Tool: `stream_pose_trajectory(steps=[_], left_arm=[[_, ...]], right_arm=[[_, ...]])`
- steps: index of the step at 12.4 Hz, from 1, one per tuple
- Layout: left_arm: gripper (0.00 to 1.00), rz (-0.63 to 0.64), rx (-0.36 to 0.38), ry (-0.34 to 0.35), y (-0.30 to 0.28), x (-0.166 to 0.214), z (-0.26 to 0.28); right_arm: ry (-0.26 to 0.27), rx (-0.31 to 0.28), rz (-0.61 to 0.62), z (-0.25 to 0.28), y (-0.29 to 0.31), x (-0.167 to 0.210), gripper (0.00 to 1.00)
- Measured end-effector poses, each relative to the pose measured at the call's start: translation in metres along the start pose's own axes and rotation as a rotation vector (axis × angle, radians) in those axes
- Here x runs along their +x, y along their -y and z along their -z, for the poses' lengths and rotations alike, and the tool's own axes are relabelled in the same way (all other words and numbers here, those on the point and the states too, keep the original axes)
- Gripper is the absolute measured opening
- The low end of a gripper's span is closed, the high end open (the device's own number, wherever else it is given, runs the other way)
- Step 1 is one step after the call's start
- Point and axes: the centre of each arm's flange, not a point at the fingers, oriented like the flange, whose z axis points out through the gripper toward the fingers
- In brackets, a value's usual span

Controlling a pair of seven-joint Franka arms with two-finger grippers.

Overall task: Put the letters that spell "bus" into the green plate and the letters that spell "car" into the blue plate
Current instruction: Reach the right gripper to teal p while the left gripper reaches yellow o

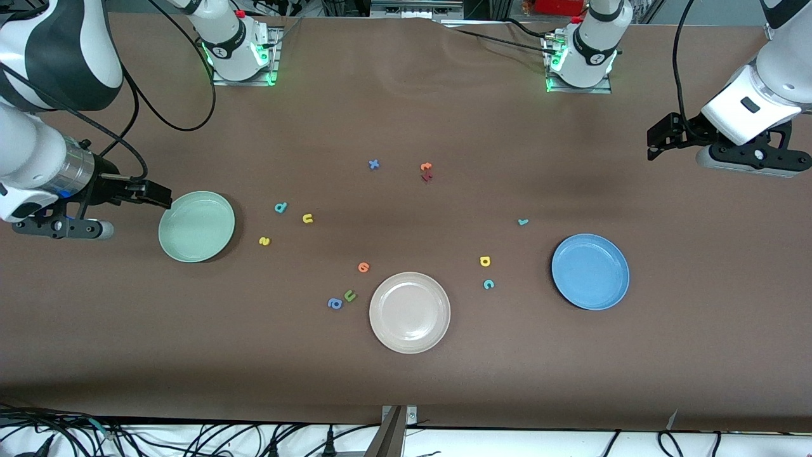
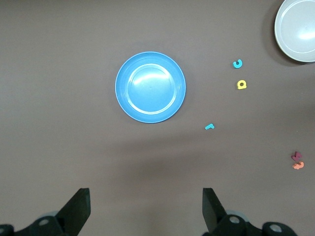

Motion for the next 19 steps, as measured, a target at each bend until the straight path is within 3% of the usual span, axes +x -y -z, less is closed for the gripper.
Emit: stream_pose_trajectory(steps=[3, 6, 10, 14, 16, 19], left_arm=[[1.0, 0.0, 0.0, 0.01, 0.0, 0.0, -0.002], [1.0, -0.035, -0.003, 0.072, -0.018, 0.008, -0.026], [1.0, -0.112, -0.021, 0.109, -0.073, 0.04, -0.086], [1.0, -0.148, -0.135, 0.072, -0.131, 0.075, -0.153], [1.0, -0.129, -0.139, 0.095, -0.164, 0.084, -0.199], [1.0, 0.0, -0.126, 0.096, -0.193, 0.098, -0.276]], right_arm=[[0.0, 0.0, -0.007, 0.0, 0.001, 0.0, 1.0], [-0.001, -0.002, -0.012, 0.0, 0.018, -0.003, 1.0], [-0.013, -0.009, -0.089, -0.018, 0.086, -0.013, 0.99], [-0.004, -0.024, -0.102, -0.101, 0.137, -0.014, 0.99], [-0.001, -0.027, -0.108, -0.153, 0.132, -0.014, 0.99], [0.038, -0.047, -0.114, -0.227, 0.12, -0.032, 0.98]])
